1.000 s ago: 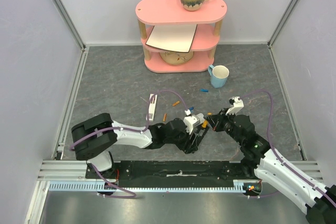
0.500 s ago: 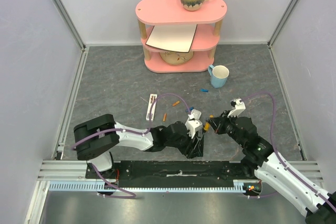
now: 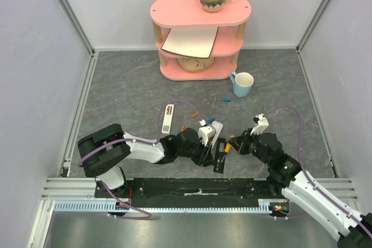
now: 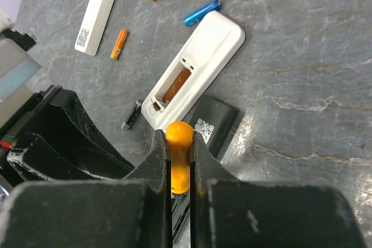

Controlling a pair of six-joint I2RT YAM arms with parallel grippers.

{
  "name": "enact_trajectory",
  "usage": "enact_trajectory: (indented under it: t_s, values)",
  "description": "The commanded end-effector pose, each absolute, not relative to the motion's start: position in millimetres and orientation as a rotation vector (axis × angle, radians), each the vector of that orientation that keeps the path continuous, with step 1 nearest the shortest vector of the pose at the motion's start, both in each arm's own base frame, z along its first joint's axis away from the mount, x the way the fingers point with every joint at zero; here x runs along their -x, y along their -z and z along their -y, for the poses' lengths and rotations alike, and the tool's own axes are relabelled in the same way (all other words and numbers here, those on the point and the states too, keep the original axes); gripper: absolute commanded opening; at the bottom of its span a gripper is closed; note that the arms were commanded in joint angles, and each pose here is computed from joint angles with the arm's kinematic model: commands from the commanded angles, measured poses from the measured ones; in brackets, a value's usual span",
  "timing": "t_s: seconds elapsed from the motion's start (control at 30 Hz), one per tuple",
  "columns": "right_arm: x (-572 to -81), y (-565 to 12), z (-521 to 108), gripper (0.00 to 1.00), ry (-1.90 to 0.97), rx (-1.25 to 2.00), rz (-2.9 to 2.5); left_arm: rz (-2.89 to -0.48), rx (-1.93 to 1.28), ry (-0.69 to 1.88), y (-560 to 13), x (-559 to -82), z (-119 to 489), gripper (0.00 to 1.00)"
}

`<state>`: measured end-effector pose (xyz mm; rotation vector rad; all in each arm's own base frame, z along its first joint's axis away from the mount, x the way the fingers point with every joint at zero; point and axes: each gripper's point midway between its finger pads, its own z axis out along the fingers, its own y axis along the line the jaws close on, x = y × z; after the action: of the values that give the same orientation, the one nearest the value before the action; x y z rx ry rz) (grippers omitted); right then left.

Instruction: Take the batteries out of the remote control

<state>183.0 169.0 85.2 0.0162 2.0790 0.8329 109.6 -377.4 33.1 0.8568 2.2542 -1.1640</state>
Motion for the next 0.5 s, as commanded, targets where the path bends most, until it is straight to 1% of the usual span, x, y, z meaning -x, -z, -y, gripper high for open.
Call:
enact_trajectory:
  t_s: [0.0,0.03,0.1,0.23,0.3,0.33,0.47]
  values:
    - [-180,-86,-180,0.0,-0.931,-0.039,-2.06,-2.231,-0.856,1.24,-44,-107,388,0.31]
    - [-180,-82,-180,0.0,-0.931,-0.048,-2.072,-2.241,-0.863,1.239,-41,-106,388,0.28]
    - [-179,-80,-182,0.0,-0.945,-0.047,-2.074,-2.251,-0.865,1.236,-38,-106,389,0.25]
    - [-179,-79,-182,0.0,-0.952,-0.062,-2.074,-2.285,-0.876,1.223,-30,-105,389,0.13]
    - [-180,-81,-181,0.0,-0.958,-0.076,-2.065,-2.299,-0.875,1.218,-27,-104,388,0.1]
    - [-180,-83,-181,0.0,-0.962,-0.077,-2.054,-2.304,-0.875,1.221,-26,-103,388,0.07]
    - [-182,-87,-178,0.0,-0.941,-0.079,-2.05,-2.324,-0.871,1.225,-22,-99,383,0.03]
